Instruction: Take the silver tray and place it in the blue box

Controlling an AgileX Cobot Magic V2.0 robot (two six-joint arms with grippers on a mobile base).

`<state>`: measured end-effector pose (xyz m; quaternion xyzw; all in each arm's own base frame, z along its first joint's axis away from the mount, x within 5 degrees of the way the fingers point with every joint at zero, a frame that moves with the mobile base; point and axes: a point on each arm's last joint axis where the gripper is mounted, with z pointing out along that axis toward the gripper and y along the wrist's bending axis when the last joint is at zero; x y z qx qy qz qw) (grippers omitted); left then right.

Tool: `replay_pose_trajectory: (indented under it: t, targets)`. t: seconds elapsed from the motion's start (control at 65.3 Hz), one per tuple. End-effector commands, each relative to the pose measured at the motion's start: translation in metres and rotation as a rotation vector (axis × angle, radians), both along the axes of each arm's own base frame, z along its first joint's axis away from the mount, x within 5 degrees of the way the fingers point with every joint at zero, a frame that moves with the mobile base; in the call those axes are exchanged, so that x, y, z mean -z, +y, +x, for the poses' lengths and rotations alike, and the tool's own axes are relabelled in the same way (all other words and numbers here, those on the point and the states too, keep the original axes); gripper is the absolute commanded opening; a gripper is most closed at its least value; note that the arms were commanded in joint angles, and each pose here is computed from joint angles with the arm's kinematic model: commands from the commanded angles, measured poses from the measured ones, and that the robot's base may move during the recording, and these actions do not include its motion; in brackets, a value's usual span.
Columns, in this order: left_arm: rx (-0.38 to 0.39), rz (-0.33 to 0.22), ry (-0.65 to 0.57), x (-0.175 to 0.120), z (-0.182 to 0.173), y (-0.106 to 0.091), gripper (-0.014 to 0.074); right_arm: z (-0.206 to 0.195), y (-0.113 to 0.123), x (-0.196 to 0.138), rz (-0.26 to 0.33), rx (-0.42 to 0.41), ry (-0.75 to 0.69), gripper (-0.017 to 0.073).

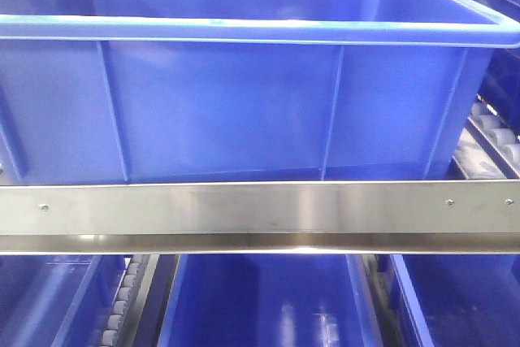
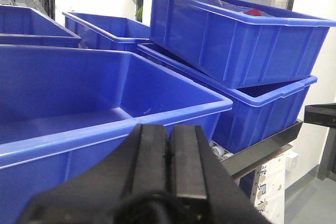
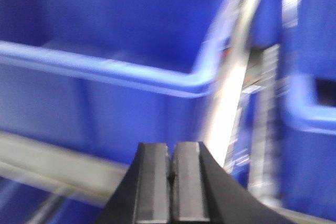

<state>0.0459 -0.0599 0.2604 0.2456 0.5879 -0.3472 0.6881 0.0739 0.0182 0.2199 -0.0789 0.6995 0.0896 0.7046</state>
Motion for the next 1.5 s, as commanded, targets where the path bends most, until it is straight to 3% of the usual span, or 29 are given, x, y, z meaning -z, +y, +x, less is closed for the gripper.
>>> replay_pose_trajectory:
  t: [0.0, 0.276, 0.398, 1.317, 1.409, 1.486]
  targets:
    - [0.053, -0.047, -0.032, -0.012, -0.004, -0.002, -0.0087, -0.001, -0.007, -0.013, -0.007, 0.086, -0.192, 0.005]
    - [0.053, -0.047, -0.032, -0.012, -0.004, -0.002, -0.0087, -0.021, -0.018, 0.005, 0.008, 0.243, -0.21, 0.005]
    - [0.051, -0.046, -0.03, -0.012, -0.004, -0.002, -0.0087, -0.02, -0.018, 0.009, 0.069, 0.237, -0.151, 0.005]
    - [0.049, -0.045, -0.027, -0.011, -0.003, -0.002, -0.0087, -0.02, -0.018, 0.008, 0.059, 0.237, -0.16, 0.005]
    - [0.029, -0.036, -0.016, -0.01, -0.002, -0.001, -0.0087, -0.02, -0.018, 0.008, 0.059, 0.237, -0.16, 0.005]
    - [-0.048, -0.02, 0.008, -0.009, 0.004, 0.003, -0.0087, -0.02, -0.018, 0.008, 0.059, 0.237, -0.16, 0.005]
